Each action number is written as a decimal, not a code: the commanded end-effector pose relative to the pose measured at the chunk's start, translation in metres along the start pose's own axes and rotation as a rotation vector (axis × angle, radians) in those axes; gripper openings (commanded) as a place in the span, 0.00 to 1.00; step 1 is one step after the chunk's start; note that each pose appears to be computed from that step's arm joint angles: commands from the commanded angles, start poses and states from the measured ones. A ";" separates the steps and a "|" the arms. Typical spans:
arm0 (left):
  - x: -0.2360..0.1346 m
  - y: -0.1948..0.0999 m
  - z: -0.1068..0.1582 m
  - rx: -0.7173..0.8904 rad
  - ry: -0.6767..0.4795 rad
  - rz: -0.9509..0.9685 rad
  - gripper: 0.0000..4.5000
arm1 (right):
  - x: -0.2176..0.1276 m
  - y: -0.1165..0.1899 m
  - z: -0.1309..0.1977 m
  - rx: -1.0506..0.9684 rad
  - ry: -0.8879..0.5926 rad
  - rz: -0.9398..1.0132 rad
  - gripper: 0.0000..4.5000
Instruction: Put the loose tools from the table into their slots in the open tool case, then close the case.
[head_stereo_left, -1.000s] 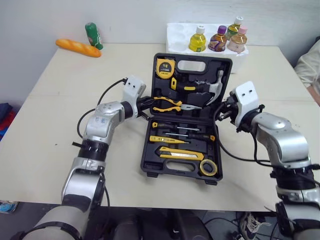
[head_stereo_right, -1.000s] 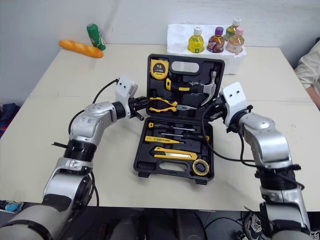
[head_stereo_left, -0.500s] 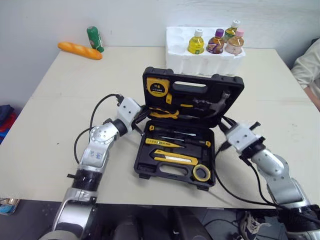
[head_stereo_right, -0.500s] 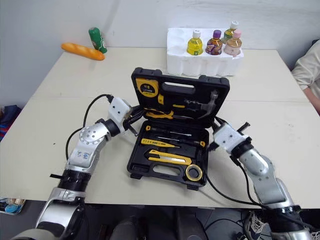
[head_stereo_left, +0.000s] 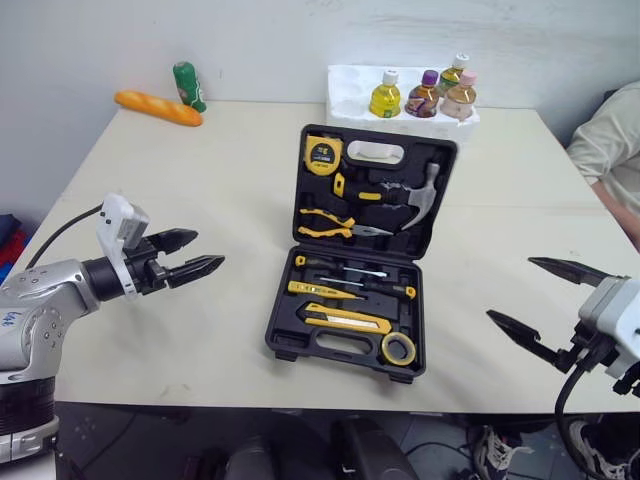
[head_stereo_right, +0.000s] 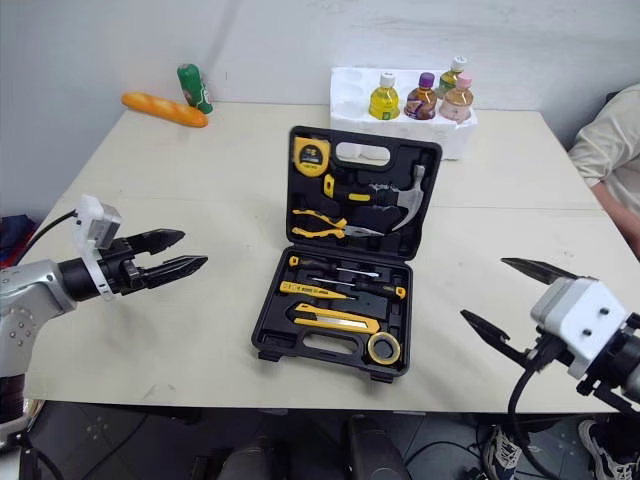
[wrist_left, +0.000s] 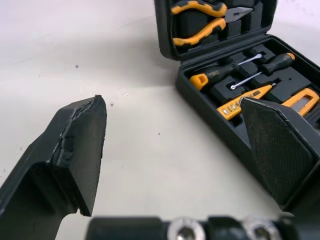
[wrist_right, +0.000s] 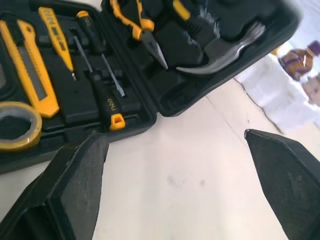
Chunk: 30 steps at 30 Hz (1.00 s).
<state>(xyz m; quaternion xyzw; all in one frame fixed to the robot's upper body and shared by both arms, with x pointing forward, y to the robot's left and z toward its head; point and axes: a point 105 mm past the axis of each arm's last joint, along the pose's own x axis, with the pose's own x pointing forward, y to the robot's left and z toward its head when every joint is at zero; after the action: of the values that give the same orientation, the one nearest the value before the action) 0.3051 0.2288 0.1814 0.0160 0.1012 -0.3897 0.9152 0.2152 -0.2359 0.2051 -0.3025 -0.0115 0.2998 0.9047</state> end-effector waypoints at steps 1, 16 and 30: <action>0.010 -0.002 0.011 0.050 -0.027 -0.010 0.98 | 0.004 -0.006 0.006 0.038 -0.033 -0.035 1.00; 0.055 -0.009 0.010 0.103 0.027 -0.029 0.98 | 0.034 -0.009 -0.020 0.193 0.112 -0.066 1.00; 0.130 0.004 -0.013 0.191 0.147 -0.069 0.01 | 0.088 -0.018 -0.075 0.214 0.269 -0.064 0.00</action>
<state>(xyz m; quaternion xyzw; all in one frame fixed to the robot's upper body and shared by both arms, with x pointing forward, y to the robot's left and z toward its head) 0.3899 0.1413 0.1376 0.1176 0.1427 -0.4250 0.8861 0.3085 -0.2386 0.1361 -0.2266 0.1439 0.2335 0.9346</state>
